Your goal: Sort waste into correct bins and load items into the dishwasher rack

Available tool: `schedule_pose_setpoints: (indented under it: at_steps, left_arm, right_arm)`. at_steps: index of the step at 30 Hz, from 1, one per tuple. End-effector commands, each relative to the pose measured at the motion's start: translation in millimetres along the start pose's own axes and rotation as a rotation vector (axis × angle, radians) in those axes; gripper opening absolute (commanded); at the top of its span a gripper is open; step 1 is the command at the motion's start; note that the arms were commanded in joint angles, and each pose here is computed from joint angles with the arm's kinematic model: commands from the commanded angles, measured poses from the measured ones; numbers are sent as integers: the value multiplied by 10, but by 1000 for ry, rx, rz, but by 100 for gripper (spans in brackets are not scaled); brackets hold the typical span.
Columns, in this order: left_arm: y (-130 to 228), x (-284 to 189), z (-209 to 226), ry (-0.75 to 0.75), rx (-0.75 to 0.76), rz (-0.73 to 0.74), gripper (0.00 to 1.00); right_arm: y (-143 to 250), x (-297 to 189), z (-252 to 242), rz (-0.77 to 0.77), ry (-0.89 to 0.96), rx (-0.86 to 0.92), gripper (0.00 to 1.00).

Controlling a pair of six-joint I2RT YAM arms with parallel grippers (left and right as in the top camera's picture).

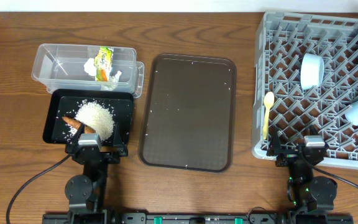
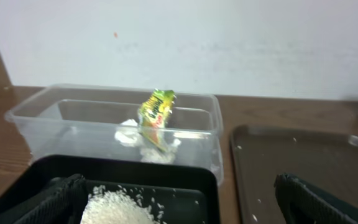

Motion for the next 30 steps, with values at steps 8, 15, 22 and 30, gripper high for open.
schedule_pose_setpoints:
  at_steps: [8,15,22,30]
  left_arm:
    - [183,4,154,-149,21,40,97]
    - [276,-2,148,-136,10,101,97]
    - [279,-1,149,-137,10,103,97]
    - [279,-1,149,-137,10,103,98]
  right_arm:
    - [4,-3,-6,-1,2,-5,99]
    - [4,-3,-6,-1,2,-5,99]
    - [4,-3,-6,-1,2,-5,99]
    - [4,-3,-6,-1,2,-5,99]
Point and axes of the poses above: each gripper's point midway between its finger pads, its own x axis out along the fingers, its own z axis along the line the jaws close on, y = z × x, the point moved 9 cm from there along -x, back along the fingers, and after that the axes turned 3 degrees about -x, right-handed, at the moved point
